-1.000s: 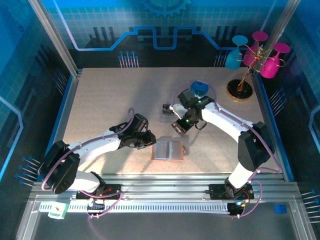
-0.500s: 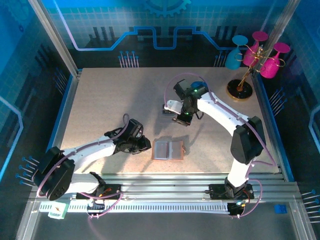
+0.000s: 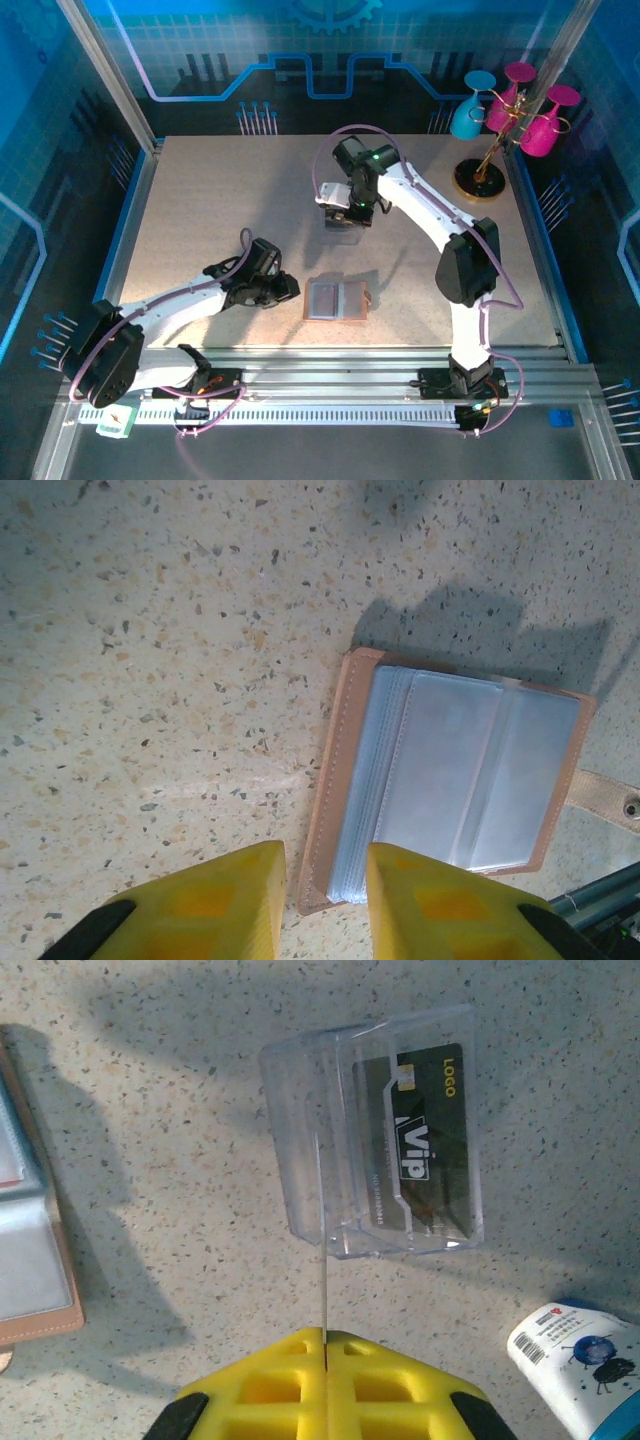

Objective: Take the credit cards out of the card holder

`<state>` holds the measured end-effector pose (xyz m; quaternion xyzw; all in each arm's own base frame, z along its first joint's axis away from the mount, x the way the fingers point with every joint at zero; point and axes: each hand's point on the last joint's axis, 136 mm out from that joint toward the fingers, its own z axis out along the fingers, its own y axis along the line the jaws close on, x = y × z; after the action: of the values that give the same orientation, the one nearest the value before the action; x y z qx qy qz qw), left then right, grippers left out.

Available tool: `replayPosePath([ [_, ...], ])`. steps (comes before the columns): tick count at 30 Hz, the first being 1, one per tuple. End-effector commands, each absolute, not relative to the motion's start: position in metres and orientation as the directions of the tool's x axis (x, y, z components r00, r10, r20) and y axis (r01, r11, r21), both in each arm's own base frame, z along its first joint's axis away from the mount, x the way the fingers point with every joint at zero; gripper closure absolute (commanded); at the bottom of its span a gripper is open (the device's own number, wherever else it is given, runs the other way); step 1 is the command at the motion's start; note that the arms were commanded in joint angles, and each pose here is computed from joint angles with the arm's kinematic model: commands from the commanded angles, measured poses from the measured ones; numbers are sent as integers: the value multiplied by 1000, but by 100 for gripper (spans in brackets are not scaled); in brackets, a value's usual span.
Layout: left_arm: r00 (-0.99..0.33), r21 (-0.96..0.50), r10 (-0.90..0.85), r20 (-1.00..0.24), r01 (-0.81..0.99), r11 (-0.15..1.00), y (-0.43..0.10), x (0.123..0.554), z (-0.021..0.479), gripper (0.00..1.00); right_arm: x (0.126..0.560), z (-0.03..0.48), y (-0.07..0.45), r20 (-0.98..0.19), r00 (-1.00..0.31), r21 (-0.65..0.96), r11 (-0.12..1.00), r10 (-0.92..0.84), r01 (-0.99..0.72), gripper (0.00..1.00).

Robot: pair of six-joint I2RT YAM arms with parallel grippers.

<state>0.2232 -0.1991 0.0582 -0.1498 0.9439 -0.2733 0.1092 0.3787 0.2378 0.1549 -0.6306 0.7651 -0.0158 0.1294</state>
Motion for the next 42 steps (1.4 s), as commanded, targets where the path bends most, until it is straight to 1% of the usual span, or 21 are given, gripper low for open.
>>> replayPosePath([
  [1, -929, -548, -347, -129, -225, 805, -194, 223, 59, 71, 382, 153, 236, -144, -146, -162, 169, -979, -972, 100],
  [18, -928, -551, -353, -116, -236, 800, -192, 227, 55, 70, 420, 138, 252, -102, -70, -208, 91, -992, -974, 100],
  [27, -928, -553, -353, -117, -234, 799, -191, 229, 56, 70, 429, 139, 256, -87, -41, -222, 59, -995, -973, 100],
  [29, -928, -553, -355, -116, -236, 799, -190, 229, 56, 70, 430, 129, 257, -75, -40, -208, 55, -996, -977, 100],
  [42, -926, -550, -362, -110, -246, 798, -188, 229, 53, 70, 434, 114, 257, -44, -14, -200, 23, -999, -980, 100],
])
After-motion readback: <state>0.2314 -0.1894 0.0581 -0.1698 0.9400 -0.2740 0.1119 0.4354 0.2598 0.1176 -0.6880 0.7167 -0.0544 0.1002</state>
